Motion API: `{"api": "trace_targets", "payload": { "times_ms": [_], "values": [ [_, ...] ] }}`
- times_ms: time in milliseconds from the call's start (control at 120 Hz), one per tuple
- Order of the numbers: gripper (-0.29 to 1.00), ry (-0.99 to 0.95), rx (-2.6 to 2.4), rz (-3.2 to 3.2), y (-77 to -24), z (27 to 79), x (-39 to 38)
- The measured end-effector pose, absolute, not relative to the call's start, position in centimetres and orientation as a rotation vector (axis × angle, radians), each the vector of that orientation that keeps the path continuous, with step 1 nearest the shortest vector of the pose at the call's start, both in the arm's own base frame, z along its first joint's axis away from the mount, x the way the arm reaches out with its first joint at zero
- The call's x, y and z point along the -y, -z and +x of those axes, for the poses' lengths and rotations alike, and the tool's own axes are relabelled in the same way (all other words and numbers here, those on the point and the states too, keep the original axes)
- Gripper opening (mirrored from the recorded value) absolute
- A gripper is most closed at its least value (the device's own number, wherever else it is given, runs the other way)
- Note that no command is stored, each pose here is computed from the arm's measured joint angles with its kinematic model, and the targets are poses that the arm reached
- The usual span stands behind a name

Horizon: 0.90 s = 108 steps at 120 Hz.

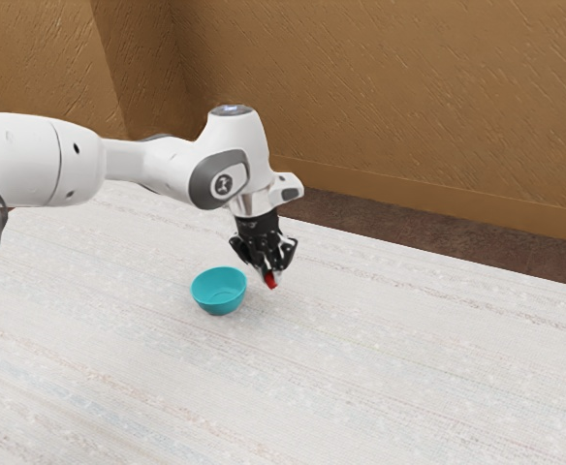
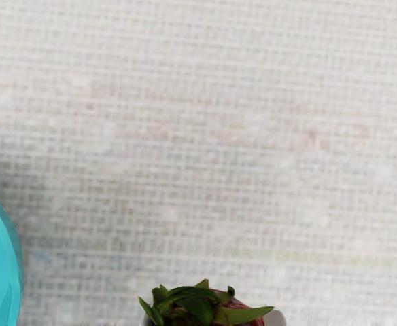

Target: Take strawberry from the bowl

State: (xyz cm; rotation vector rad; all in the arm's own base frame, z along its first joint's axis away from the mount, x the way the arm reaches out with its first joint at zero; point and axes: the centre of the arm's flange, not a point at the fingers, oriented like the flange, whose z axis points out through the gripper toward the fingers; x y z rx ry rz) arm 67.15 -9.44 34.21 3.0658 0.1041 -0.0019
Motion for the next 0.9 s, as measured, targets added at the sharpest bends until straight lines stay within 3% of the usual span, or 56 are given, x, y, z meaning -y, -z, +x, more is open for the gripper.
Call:
{"api": "trace_targets", "payload": {
  "times_ms": [267, 417, 617, 900],
  "values": [
    [0.00, 0.094, -0.049, 3.052, -29.8, 67.0, 13.0],
    [0.30, 0.079, -0.029, 3.040, -30.2, 67.2, 13.7],
    [0.54, -0.120, -0.005, 3.067, -39.0, 66.9, 13.2],
    [0.66, -0.367, -0.020, 3.138, -56.7, 65.1, 11.1]
  ]
}}
